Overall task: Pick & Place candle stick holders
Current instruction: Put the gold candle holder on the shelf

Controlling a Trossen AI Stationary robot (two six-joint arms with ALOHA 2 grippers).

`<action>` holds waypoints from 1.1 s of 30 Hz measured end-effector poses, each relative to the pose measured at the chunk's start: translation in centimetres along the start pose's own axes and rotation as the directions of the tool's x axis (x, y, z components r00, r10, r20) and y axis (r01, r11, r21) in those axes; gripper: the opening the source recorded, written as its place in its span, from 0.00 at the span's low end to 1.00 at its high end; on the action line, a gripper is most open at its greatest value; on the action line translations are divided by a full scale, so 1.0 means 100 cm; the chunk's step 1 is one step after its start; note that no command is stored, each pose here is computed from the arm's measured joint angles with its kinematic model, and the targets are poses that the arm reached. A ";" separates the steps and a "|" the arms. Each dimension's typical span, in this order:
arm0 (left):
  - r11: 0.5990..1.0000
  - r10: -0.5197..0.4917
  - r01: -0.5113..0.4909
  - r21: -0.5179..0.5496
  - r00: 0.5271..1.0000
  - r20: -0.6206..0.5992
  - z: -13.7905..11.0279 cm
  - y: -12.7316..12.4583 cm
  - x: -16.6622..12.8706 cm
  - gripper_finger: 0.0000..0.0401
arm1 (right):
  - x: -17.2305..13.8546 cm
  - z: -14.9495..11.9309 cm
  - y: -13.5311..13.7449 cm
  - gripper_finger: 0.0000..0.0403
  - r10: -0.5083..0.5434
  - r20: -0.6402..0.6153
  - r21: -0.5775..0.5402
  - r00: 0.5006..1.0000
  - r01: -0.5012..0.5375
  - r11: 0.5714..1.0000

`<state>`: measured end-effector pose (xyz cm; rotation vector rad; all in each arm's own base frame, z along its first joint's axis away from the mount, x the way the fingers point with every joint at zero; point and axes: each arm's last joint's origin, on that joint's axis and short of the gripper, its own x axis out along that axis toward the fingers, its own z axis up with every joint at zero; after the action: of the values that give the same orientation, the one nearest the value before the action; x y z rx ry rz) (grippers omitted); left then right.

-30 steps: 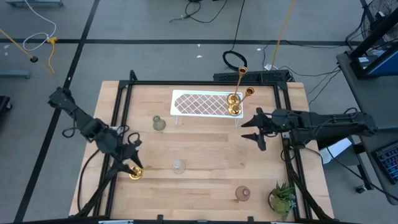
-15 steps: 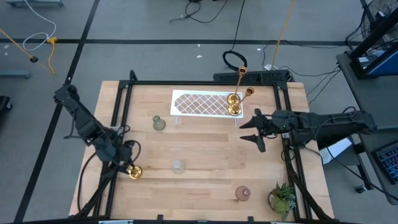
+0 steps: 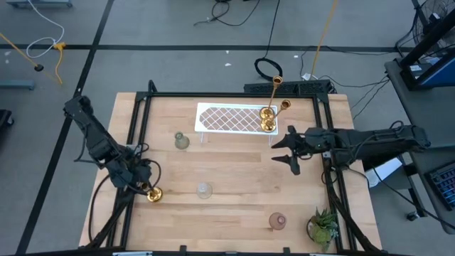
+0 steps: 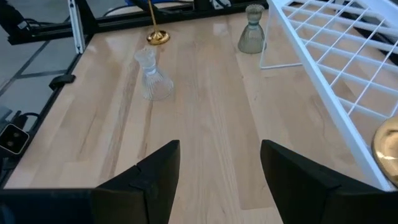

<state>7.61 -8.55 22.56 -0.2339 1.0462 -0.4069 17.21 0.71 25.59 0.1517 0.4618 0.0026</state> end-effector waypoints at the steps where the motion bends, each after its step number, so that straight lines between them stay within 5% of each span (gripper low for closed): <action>1: 1.000 -0.001 0.001 0.006 1.000 0.003 0.001 0.000 0.001 0.36 | 0.001 -0.001 0.000 0.53 -0.001 -0.006 0.000 1.000 0.001 1.000; 7: 0.996 0.053 -0.058 0.065 0.995 0.080 0.004 0.000 0.001 0.25 | 0.007 -0.001 0.000 0.53 -0.002 -0.016 0.000 1.000 0.002 1.000; 17: 0.958 0.203 -0.255 0.128 0.925 0.322 0.019 -0.002 0.002 0.28 | 0.024 0.008 0.001 0.53 0.011 0.063 -0.025 0.998 -0.009 1.000; 24: 0.912 0.281 -0.398 0.103 0.787 0.549 0.046 -0.010 0.009 0.25 | 0.038 0.008 0.001 0.53 0.015 0.066 -0.020 0.998 -0.013 1.000; 33: 0.853 0.280 -0.522 0.016 0.484 0.829 0.098 -0.020 0.004 0.27 | 0.041 0.007 0.003 0.53 0.020 0.056 0.015 0.998 -0.021 1.000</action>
<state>15.89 -10.62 27.72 0.0974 0.0874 0.0351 21.20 1.08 24.40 0.1713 0.4045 0.0146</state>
